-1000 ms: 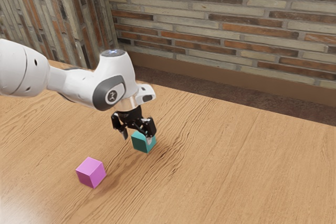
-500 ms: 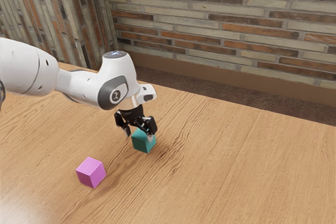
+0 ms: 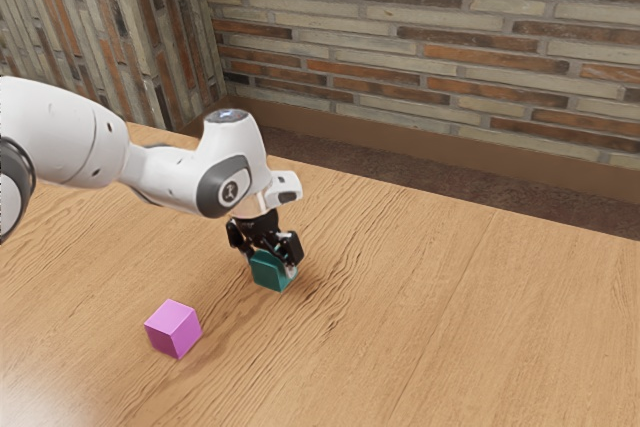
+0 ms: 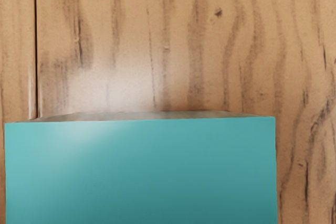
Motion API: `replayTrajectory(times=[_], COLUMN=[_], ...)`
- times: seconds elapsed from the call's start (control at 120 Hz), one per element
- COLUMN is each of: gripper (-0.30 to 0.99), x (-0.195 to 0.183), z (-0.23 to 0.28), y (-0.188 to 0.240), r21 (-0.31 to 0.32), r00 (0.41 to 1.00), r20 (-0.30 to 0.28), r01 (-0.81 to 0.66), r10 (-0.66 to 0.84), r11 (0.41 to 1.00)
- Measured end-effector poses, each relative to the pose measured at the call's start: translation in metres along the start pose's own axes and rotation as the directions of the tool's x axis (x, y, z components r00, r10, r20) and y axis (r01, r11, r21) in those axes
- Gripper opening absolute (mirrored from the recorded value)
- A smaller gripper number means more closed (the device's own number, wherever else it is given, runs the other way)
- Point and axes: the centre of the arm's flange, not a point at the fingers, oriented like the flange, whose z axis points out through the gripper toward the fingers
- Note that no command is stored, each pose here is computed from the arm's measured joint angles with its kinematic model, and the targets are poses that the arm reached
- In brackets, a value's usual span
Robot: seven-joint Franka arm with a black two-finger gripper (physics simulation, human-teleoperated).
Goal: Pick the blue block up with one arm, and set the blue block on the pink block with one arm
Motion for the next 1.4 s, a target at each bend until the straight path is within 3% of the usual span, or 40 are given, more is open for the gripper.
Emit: replayTrajectory(times=[0.167, 0.458, 0.65, 0.758, 0.933, 1.05, 1.183, 1.4], gripper=[0.69, 0.69, 0.40, 0.35, 0.35, 0.35, 0.36, 0.37], x=[-0.001, 0.008, 0.009, 0.007, -0.089, -0.138, -0.160, -0.178], z=[0.012, 0.008, 0.006, -0.013, -0.082, -0.097, -0.092, -0.081], y=[-0.001, -0.001, -0.002, -0.002, -0.017, -0.043, -0.076, -0.066], r21=[-0.003, -0.002, 0.001, 0.013, 0.054, 0.068, 0.081, 0.094], r00=[1.000, 1.000, 0.999, 0.999, 0.998, 0.991, 0.975, 0.973], r20=[0.016, -0.003, -0.007, -0.033, -0.060, -0.066, -0.050, -0.025], r01=[-0.008, -0.027, -0.031, -0.032, 0.039, 0.125, 0.218, 0.232], r10=[0.008, 0.027, 0.031, 0.032, -0.036, -0.121, -0.215, -0.231], r11=[1.000, 1.000, 1.000, 0.999, 0.998, 0.990, 0.972, 0.968])
